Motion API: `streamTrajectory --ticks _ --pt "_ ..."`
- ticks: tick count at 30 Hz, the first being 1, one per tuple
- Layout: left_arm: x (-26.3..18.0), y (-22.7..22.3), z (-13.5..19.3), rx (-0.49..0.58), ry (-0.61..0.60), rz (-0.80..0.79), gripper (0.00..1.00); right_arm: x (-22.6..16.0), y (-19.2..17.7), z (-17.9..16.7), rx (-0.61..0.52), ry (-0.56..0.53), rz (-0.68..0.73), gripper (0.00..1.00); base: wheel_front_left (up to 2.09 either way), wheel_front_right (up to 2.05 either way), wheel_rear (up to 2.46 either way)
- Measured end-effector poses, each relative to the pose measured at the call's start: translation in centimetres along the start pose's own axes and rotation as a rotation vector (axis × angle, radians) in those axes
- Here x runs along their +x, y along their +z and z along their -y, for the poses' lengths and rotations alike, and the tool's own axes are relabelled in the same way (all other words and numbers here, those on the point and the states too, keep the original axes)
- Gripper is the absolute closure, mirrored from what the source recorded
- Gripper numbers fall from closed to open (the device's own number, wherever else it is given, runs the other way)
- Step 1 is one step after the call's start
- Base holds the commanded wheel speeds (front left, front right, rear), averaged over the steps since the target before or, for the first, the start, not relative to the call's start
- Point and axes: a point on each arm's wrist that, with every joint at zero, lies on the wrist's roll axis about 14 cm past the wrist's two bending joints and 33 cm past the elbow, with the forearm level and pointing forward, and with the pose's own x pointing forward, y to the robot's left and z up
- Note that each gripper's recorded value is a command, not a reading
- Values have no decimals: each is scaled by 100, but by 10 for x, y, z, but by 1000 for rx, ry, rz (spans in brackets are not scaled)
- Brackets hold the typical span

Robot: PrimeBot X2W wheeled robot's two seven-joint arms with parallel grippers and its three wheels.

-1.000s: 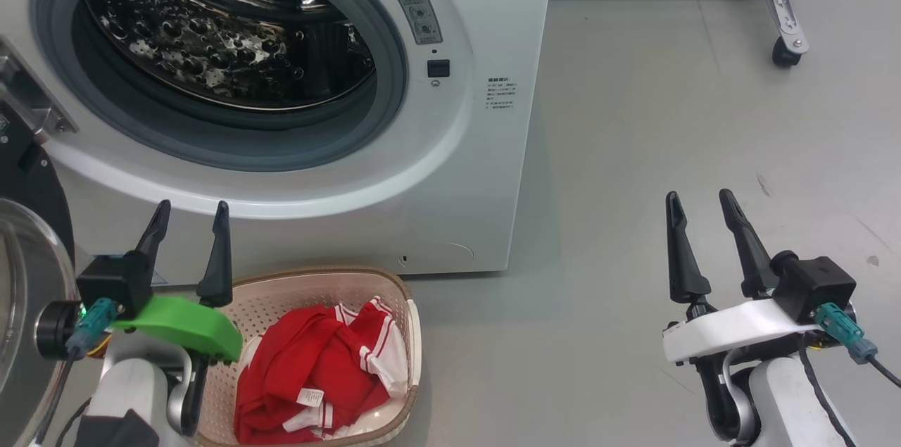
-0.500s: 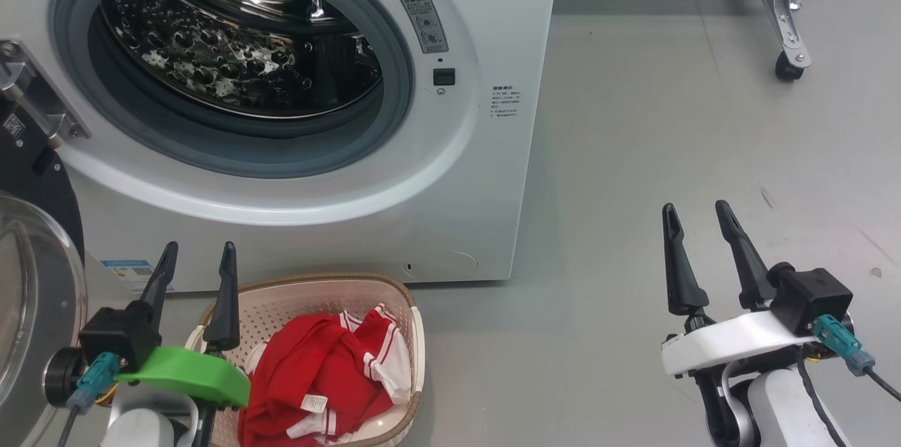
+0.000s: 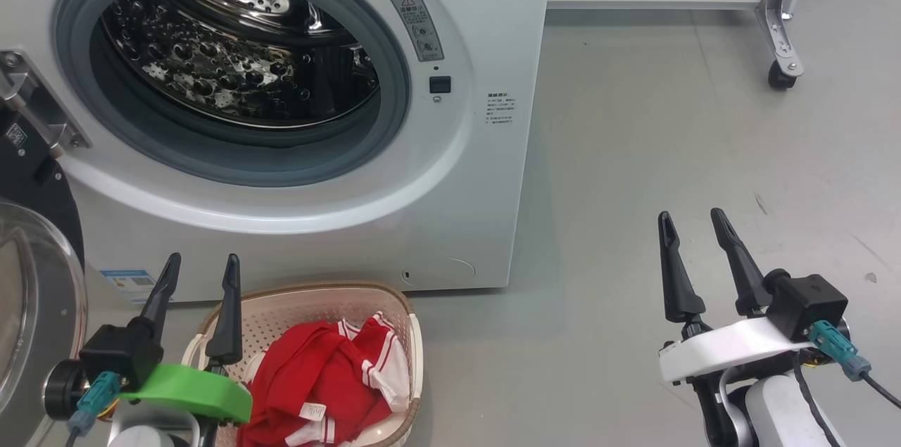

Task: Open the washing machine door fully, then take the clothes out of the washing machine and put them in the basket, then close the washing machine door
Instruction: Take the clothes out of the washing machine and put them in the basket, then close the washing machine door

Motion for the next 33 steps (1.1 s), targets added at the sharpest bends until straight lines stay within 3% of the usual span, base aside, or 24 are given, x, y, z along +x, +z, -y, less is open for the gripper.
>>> streamTrajectory --ticks 33 --pt "-6 6 3 -3 -8 22 0 -3 -4 2 3 -7 -14 0 0 0 0"
